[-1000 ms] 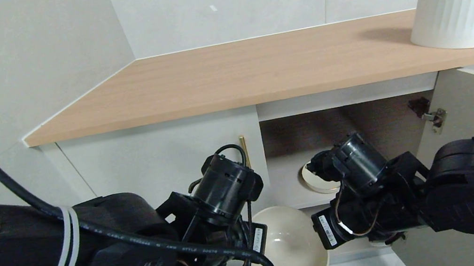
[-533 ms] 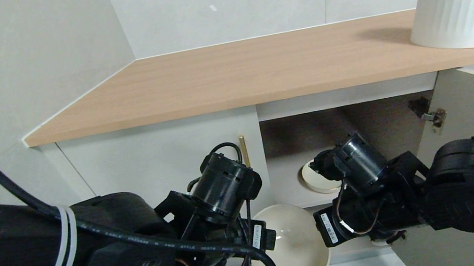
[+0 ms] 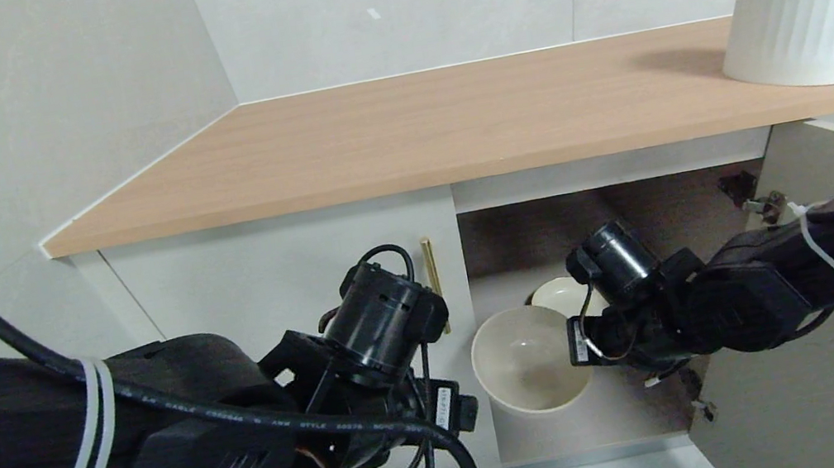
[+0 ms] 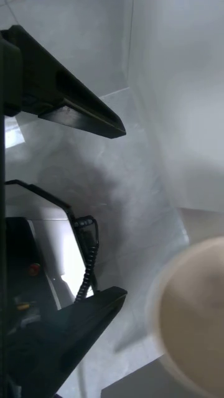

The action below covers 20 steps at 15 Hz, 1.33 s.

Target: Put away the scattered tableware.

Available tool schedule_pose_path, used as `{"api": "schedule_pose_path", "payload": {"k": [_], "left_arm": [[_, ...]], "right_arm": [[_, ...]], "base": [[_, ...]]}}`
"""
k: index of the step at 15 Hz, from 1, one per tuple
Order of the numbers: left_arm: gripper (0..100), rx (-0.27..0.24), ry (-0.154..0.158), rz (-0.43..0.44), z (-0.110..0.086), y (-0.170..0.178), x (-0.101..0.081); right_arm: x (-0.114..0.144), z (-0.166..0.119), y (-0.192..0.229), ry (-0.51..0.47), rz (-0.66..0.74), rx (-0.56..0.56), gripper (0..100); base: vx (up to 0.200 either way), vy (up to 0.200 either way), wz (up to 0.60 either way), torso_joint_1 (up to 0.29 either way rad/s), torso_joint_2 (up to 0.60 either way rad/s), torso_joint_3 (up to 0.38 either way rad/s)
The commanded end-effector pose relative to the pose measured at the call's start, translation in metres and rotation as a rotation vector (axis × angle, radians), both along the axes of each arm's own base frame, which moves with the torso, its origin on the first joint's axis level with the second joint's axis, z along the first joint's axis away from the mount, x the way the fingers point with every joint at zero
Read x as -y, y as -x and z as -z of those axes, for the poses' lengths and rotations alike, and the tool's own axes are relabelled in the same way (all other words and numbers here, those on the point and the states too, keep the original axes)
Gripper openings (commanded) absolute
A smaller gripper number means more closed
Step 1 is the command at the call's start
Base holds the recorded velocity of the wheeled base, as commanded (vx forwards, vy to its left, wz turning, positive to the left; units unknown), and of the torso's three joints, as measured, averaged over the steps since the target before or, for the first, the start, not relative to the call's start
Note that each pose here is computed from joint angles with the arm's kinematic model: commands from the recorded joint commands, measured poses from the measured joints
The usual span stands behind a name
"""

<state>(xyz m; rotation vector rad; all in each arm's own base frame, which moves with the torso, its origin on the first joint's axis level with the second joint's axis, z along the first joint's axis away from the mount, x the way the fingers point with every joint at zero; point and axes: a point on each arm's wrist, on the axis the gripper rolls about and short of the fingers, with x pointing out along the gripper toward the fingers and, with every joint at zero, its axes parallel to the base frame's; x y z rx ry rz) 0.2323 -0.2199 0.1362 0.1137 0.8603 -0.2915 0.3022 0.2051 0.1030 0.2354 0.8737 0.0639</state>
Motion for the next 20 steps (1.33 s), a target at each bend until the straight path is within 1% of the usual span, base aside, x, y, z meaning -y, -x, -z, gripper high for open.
{"api": "schedule_pose_path", "payload": {"k": [1, 2, 4, 6, 7, 11, 20], "left_arm": [[100, 0.005, 0.005, -0.002, -0.002, 0.000, -0.001], [100, 0.005, 0.005, -0.002, -0.002, 0.000, -0.001], [100, 0.003, 0.004, -0.002, -0.002, 0.000, -0.001], [100, 0.003, 0.004, -0.002, -0.002, 0.000, -0.001], [100, 0.005, 0.005, -0.002, -0.002, 0.000, -0.001], [100, 0.005, 0.004, -0.003, -0.002, 0.000, -0.001], [100, 0.002, 0.003, -0.002, -0.001, 0.000, -0.001]], "right_arm": [[0.004, 0.021, -0.028, 0.005, 0.115, -0.012, 0], [0.009, 0.021, -0.037, 0.009, 0.153, 0.001, 0], [0.017, 0.018, -0.051, -0.020, 0.233, 0.030, 0], [0.023, 0.020, -0.061, -0.017, 0.273, 0.044, 0], [0.029, 0.019, -0.068, -0.032, 0.305, 0.052, 0], [0.035, 0.020, -0.082, -0.051, 0.346, 0.070, 0], [0.052, 0.037, -0.115, -0.028, 0.425, 0.092, 0]], "base": [[0.000, 0.000, 0.00, 0.000, 0.00, 0.000], [0.000, 0.000, 0.00, 0.000, 0.00, 0.000], [0.000, 0.000, 0.00, 0.000, 0.00, 0.000], [0.000, 0.000, 0.00, 0.000, 0.00, 0.000], [0.000, 0.000, 0.00, 0.000, 0.00, 0.000], [0.000, 0.000, 0.00, 0.000, 0.00, 0.000], [0.000, 0.000, 0.00, 0.000, 0.00, 0.000]]}}
